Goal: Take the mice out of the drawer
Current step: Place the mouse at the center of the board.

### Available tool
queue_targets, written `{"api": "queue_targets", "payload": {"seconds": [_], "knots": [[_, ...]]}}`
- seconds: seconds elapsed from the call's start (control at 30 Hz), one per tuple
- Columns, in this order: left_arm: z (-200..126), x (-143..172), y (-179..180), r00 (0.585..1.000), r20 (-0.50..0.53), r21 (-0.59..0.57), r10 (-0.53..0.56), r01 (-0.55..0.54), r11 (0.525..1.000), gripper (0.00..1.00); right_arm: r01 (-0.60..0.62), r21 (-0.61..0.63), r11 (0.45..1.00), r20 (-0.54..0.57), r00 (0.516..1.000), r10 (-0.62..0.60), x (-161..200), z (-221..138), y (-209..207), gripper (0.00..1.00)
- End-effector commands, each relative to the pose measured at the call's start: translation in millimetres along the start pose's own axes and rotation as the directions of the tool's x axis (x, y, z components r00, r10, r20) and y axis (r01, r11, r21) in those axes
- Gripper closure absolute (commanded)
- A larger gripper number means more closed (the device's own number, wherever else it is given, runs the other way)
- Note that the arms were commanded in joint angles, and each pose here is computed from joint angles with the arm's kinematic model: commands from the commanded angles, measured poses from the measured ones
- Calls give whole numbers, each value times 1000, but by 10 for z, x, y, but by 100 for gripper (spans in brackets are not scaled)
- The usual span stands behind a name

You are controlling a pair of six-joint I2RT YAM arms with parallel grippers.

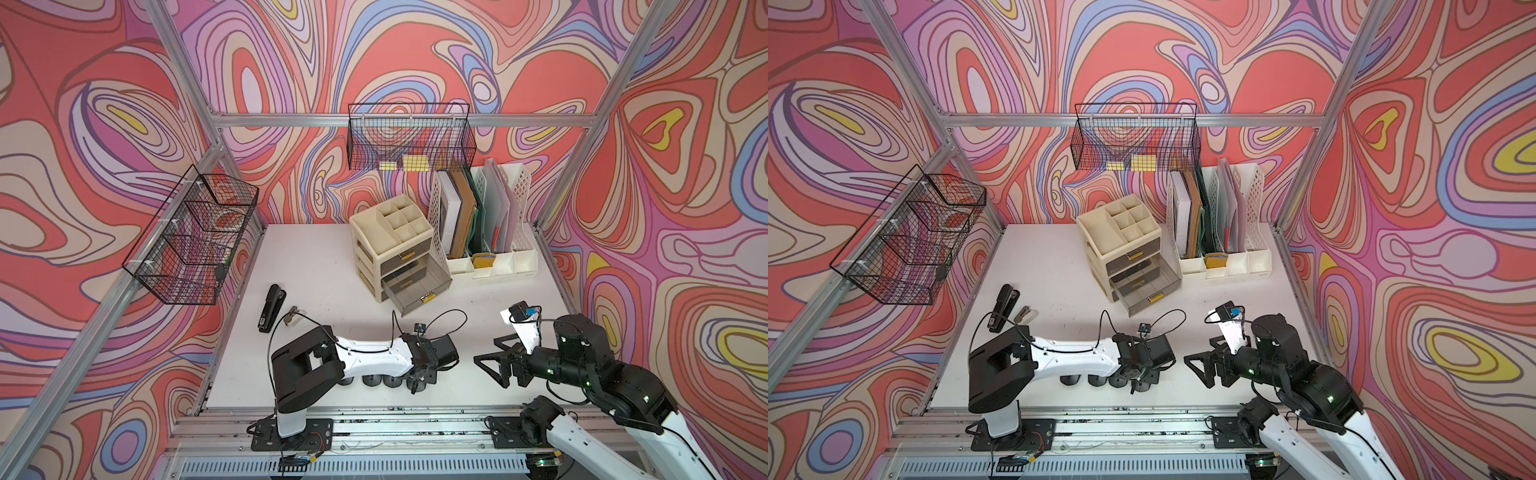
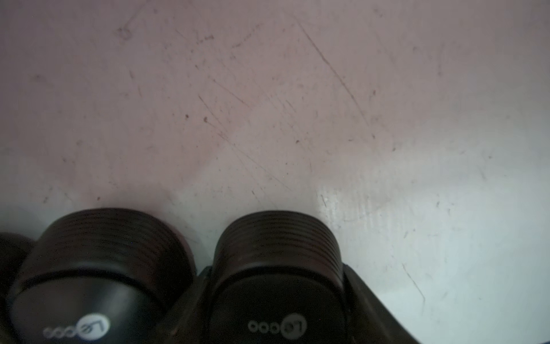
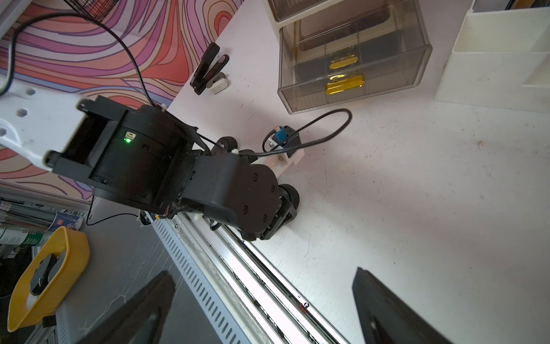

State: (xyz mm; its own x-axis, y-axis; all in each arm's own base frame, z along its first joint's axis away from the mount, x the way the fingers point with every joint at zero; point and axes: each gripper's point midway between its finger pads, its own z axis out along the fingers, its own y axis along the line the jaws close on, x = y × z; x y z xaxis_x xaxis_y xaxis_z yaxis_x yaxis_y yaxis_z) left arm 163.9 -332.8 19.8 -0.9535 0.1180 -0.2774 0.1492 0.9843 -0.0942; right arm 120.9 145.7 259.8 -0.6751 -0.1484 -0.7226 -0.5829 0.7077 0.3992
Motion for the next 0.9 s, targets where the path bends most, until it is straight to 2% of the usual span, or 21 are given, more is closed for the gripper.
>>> {"api": "queue_targets", "payload": {"seconds": [0.0, 0.27, 0.5, 0.7, 0.87], "knots": [[29, -6, 45, 1000, -1, -34, 10, -10, 999, 34, -3, 9, 1000, 8, 1000, 3, -24, -13, -6, 2], [25, -11, 3, 1000, -3, -20, 19, -19, 1000, 21, -4, 10, 1000, 4, 1000, 4, -23, -5, -10, 2], [-80, -95, -56, 999, 21, -10, 47, -47, 999, 17, -4, 9, 1000, 4, 1000, 4, -26, -6, -6, 2], [-424, -309, -220, 989, 99, 58, 111, -117, 991, 12, 22, -24, 999, 51, 999, -21, -58, -104, 76, 2], [-954, -559, -341, 961, 196, 103, 194, -216, 971, 3, 35, -34, 999, 89, 996, -32, -131, -167, 120, 2]]}}
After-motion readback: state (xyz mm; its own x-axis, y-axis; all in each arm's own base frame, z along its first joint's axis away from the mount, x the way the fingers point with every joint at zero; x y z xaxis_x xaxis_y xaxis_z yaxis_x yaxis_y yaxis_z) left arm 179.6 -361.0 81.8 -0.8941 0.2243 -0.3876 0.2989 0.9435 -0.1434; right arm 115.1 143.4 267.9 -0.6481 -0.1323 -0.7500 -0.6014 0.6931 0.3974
